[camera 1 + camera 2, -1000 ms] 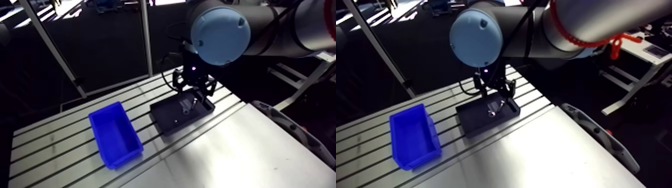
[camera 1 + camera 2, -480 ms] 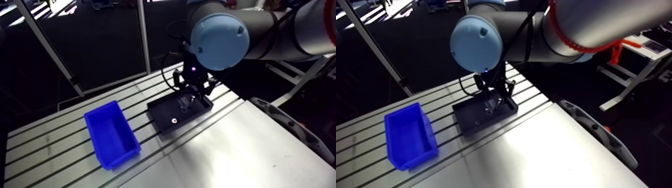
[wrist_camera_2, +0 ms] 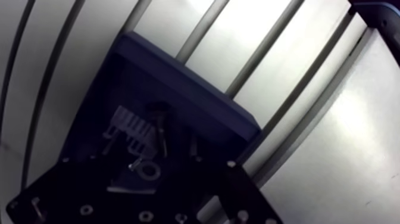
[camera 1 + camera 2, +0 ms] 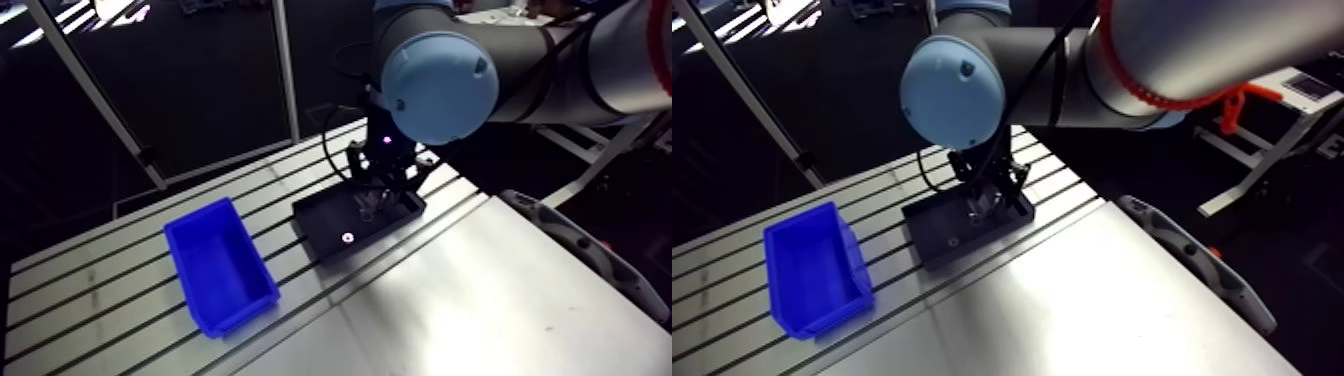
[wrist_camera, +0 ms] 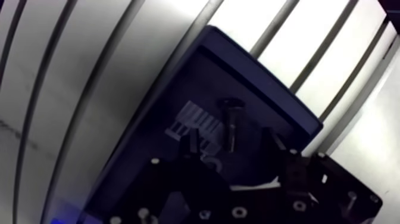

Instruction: Pick up the M10 bolt from the tray and put it into the blue bin.

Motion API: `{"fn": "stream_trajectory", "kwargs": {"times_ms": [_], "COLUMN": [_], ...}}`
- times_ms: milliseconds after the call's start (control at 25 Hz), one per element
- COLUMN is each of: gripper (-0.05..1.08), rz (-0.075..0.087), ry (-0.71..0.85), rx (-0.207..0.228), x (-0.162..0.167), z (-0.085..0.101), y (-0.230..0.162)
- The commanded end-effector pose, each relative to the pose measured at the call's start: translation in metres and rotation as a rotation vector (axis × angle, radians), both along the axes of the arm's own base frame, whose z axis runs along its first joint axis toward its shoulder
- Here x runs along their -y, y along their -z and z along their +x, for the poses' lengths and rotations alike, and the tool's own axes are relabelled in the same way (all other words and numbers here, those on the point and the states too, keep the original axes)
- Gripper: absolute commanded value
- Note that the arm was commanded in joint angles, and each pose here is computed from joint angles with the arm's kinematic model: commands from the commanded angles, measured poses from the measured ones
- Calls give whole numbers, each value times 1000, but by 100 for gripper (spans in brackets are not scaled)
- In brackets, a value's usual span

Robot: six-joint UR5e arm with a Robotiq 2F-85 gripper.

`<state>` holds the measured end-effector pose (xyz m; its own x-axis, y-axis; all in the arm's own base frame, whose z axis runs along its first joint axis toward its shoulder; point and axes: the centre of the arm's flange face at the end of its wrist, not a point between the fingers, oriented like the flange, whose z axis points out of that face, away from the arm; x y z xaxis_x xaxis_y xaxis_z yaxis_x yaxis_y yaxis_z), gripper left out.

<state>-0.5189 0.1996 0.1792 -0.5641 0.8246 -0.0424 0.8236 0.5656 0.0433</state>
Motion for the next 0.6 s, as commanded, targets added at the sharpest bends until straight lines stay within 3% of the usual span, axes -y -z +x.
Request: {"fn": "stream_trajectory", "kwargs": {"times_ms": [40, 600], "gripper": [42, 55], "rz": [-4, -5], "ry": [3, 3], "rx": [6, 7], "x": [-1, -1], "z": [0, 0], "y": [4, 5]}}
